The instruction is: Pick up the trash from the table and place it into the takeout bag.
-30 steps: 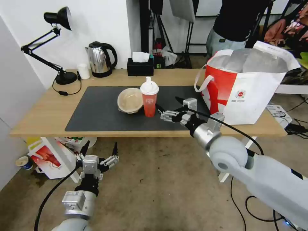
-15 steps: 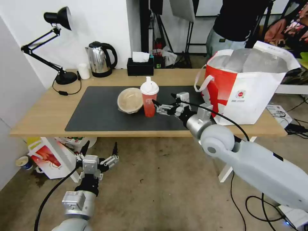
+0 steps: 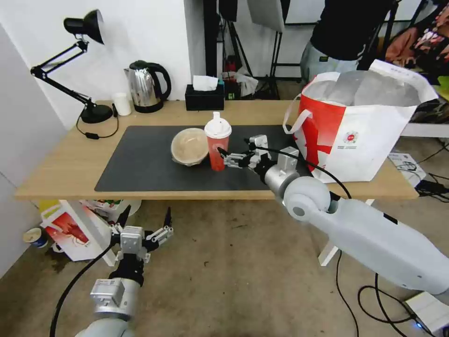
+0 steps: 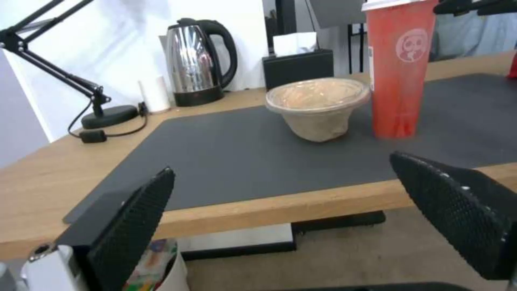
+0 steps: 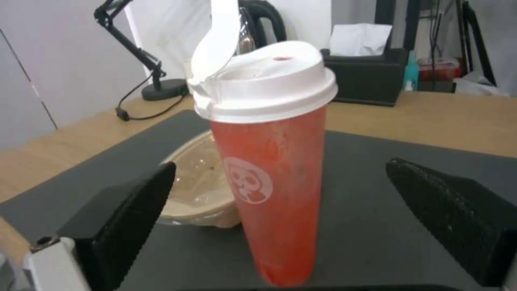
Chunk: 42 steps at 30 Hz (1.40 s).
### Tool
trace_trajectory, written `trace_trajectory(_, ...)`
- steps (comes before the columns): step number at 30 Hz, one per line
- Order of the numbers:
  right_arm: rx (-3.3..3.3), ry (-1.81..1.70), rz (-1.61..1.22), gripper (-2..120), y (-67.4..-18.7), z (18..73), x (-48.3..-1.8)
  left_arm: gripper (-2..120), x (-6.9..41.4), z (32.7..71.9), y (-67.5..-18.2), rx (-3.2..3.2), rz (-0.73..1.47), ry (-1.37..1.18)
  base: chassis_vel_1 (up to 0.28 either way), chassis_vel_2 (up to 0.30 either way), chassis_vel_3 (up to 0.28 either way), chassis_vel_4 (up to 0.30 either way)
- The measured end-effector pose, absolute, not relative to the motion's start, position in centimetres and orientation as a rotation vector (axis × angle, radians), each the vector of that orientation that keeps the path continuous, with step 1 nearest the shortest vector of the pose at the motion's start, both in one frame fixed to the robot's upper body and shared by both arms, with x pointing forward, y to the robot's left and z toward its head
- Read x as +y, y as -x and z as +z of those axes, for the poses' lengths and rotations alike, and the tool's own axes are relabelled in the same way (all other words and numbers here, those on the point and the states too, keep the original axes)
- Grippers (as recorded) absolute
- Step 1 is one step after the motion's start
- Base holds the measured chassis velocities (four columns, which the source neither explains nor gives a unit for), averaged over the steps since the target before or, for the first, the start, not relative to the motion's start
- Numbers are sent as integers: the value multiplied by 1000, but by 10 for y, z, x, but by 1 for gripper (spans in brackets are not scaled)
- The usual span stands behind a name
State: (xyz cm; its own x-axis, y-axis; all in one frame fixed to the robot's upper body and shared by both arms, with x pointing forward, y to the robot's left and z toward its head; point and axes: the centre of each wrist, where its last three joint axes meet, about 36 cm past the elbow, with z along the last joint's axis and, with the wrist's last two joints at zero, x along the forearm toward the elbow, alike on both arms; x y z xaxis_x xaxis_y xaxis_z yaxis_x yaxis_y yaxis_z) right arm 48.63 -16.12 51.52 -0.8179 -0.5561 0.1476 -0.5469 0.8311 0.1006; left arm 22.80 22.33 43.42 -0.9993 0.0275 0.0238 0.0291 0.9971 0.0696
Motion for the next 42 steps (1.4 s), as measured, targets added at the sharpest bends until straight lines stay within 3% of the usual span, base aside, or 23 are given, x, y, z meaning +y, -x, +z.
trace_trajectory(42, -2797, -864, -99, 100, -541, 498, -138, 100, 223, 434, -228, -3117, -109, 44, 0, 0, 0, 0)
